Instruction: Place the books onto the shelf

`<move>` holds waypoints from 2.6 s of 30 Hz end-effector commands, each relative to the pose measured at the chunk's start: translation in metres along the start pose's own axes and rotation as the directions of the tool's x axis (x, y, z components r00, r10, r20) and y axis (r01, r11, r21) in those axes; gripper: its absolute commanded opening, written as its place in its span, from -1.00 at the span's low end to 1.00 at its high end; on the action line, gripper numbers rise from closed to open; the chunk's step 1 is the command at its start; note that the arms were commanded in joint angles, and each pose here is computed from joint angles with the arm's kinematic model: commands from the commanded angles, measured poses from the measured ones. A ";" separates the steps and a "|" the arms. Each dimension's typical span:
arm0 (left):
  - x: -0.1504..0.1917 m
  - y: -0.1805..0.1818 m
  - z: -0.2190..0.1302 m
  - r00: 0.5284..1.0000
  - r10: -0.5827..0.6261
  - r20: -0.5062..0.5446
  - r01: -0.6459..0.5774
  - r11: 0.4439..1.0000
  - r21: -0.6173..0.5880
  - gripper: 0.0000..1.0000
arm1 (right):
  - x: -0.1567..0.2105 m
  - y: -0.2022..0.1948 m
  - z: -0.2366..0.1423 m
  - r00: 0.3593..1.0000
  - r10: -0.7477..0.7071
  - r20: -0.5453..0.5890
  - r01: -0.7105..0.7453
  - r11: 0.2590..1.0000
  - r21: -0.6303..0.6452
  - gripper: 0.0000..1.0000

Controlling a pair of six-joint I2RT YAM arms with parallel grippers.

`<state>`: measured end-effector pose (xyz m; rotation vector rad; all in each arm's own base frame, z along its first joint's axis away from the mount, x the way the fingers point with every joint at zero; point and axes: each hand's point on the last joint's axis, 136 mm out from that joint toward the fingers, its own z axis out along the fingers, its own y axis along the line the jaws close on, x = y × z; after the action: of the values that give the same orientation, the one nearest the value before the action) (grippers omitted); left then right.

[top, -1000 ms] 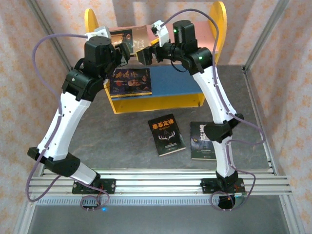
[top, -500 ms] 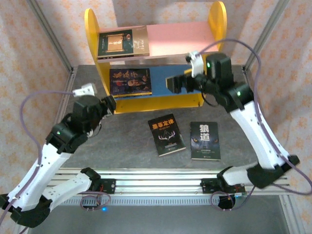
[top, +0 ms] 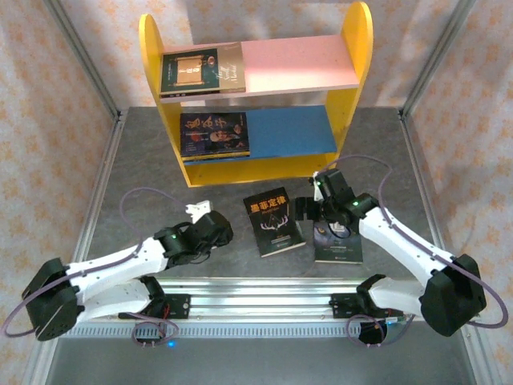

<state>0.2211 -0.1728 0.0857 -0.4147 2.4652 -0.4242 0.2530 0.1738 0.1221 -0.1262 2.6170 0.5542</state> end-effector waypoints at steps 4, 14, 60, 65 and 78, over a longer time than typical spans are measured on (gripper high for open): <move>0.008 -0.055 0.033 0.999 -0.028 -0.028 0.030 0.995 0.099 0.04 | -0.005 -0.002 0.034 0.999 0.046 0.003 -0.046 0.999 0.002 0.57; 0.024 -0.067 0.058 0.997 -0.002 -0.082 0.009 0.996 0.087 0.06 | 0.007 -0.002 0.076 0.994 0.074 -0.077 -0.077 0.997 -0.032 0.31; 0.015 -0.122 0.035 0.994 0.023 -0.105 0.017 0.931 0.364 0.04 | 0.089 0.069 0.133 0.959 0.019 -0.281 -0.092 0.964 -0.248 -0.57; 0.016 -0.115 0.037 0.994 0.032 -0.106 0.004 0.945 0.326 -0.02 | 0.087 0.072 0.134 0.960 0.025 -0.278 -0.101 0.960 -0.261 -0.57; -0.004 -0.111 0.017 1.000 0.015 -0.026 -0.005 0.942 0.335 -0.14 | 0.089 0.077 0.131 0.957 0.027 -0.288 -0.115 0.949 -0.295 -0.25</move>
<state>0.2405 -0.2371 0.0709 -0.3194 2.5157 -0.6061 0.2752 0.2705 0.0273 -0.0858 2.6203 0.8644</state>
